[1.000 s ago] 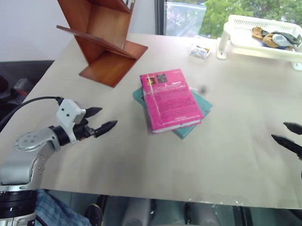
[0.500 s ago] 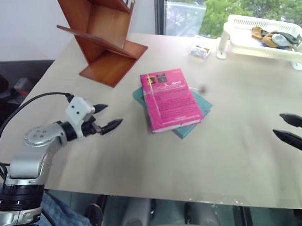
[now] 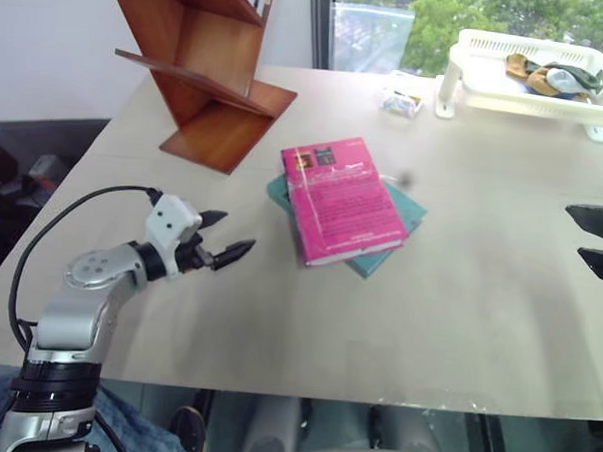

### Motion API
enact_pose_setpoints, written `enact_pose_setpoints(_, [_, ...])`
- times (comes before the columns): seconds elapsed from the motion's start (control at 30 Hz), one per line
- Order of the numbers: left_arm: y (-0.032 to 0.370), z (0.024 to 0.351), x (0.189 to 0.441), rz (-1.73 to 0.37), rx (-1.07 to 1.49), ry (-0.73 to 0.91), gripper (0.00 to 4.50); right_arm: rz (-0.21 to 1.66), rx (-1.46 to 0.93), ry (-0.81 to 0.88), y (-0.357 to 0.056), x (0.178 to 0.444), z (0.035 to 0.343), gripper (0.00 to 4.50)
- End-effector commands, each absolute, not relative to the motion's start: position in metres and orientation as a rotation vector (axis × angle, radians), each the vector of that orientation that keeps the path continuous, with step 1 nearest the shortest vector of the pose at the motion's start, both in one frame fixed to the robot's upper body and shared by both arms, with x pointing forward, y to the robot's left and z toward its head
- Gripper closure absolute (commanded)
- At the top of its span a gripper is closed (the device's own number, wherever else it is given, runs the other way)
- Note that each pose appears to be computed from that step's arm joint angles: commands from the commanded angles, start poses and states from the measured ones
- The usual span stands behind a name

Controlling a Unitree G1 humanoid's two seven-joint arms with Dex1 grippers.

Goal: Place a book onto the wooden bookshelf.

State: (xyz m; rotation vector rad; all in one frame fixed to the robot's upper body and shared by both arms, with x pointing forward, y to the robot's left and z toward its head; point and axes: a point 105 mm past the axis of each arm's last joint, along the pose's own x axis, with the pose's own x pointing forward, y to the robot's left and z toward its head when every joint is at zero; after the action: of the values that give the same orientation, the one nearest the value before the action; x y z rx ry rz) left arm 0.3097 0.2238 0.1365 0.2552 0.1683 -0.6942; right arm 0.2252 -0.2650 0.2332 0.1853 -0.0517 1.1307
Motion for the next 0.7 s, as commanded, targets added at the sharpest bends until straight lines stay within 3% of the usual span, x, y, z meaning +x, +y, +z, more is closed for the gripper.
enact_pose_setpoints(0.03, [0.229, 0.148, 0.308, -0.719, 0.269, 0.14, 0.17, 1.117, 0.152, -0.076, -0.268, 0.224, 0.234, 0.0])
enact_pose_setpoints(0.2, [0.237, 0.162, 0.307, -0.74, 0.266, 0.12, 0.17, 1.166, 0.15, -0.042, -0.254, 0.236, 0.219, 0.0])
enact_pose_setpoints(0.4, [0.241, 0.163, 0.304, -0.742, 0.285, 0.138, 0.17, 1.211, 0.152, -0.067, -0.249, 0.247, 0.226, 0.0])
enact_pose_setpoints(0.6, [0.191, 0.142, 0.311, -0.898, 0.136, 0.138, 0.17, 1.213, 0.132, -0.058, -0.255, 0.246, 0.235, 0.0])
enact_pose_setpoints(0.7, [0.173, 0.151, 0.323, -0.93, -0.016, 0.111, 0.17, 1.191, 0.107, -0.05, -0.262, 0.241, 0.239, 0.0])
